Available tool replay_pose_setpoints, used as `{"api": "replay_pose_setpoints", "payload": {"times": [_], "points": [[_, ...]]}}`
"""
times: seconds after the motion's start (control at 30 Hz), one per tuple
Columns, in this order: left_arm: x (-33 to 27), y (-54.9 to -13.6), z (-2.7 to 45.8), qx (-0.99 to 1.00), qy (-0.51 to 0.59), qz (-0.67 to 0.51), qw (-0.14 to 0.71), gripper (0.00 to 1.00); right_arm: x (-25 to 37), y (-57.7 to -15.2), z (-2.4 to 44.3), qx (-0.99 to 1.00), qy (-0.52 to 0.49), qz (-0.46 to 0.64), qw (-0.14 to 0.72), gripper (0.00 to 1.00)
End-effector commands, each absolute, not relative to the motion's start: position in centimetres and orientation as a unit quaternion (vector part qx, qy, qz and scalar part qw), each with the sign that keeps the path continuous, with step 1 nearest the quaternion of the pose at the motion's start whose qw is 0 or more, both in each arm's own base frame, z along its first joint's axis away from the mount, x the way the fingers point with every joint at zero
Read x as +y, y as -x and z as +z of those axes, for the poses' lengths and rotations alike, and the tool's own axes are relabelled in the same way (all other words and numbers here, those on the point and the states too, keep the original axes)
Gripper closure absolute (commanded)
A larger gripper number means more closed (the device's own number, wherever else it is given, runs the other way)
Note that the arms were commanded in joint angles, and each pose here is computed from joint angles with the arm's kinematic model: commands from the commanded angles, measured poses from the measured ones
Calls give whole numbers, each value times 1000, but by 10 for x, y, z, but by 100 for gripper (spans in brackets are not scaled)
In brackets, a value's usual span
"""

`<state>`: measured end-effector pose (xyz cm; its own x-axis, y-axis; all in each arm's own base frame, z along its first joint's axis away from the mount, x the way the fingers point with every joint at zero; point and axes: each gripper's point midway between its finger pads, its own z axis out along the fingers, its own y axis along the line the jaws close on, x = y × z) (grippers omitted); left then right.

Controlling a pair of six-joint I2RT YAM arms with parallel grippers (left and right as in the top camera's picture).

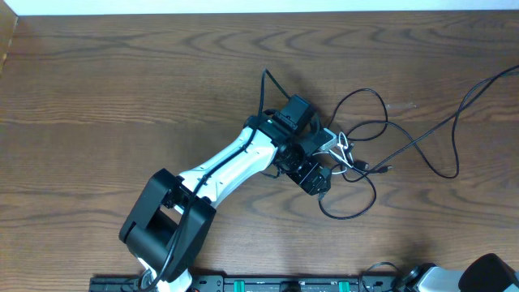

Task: Untangle cables

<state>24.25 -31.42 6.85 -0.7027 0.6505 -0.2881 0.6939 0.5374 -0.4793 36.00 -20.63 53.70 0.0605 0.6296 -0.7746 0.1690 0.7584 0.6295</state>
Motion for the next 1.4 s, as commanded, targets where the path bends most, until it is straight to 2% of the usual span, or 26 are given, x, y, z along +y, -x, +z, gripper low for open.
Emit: {"api": "replay_pose_setpoints", "payload": {"times": [0.0,0.3,0.77,0.87,0.93,1.1,1.27,1.3,1.37], "points": [[-323,-235,75,873,-388,-291,43,2,-202,-359,545,664,-284,166,671,99],[-344,-227,66,877,-396,-265,59,2,-202,-359,544,665,-285,167,670,99],[-348,-226,25,883,-393,-255,28,3,-202,-359,544,665,-285,167,670,99],[-348,-225,24,883,-393,-255,27,0,-202,-359,544,665,-285,167,670,99],[-349,-226,24,883,-393,-255,29,9,-202,-359,544,665,-285,167,670,99],[-350,-227,25,882,-394,-257,32,43,-202,-359,542,666,-287,167,668,99],[-352,-229,26,881,-395,-259,38,86,-202,-359,542,668,-286,166,667,99],[-352,-230,26,880,-395,-260,39,92,-202,-359,542,668,-286,166,667,99],[-352,-231,26,880,-395,-259,41,92,-202,-359,541,668,-286,166,667,99]]}}
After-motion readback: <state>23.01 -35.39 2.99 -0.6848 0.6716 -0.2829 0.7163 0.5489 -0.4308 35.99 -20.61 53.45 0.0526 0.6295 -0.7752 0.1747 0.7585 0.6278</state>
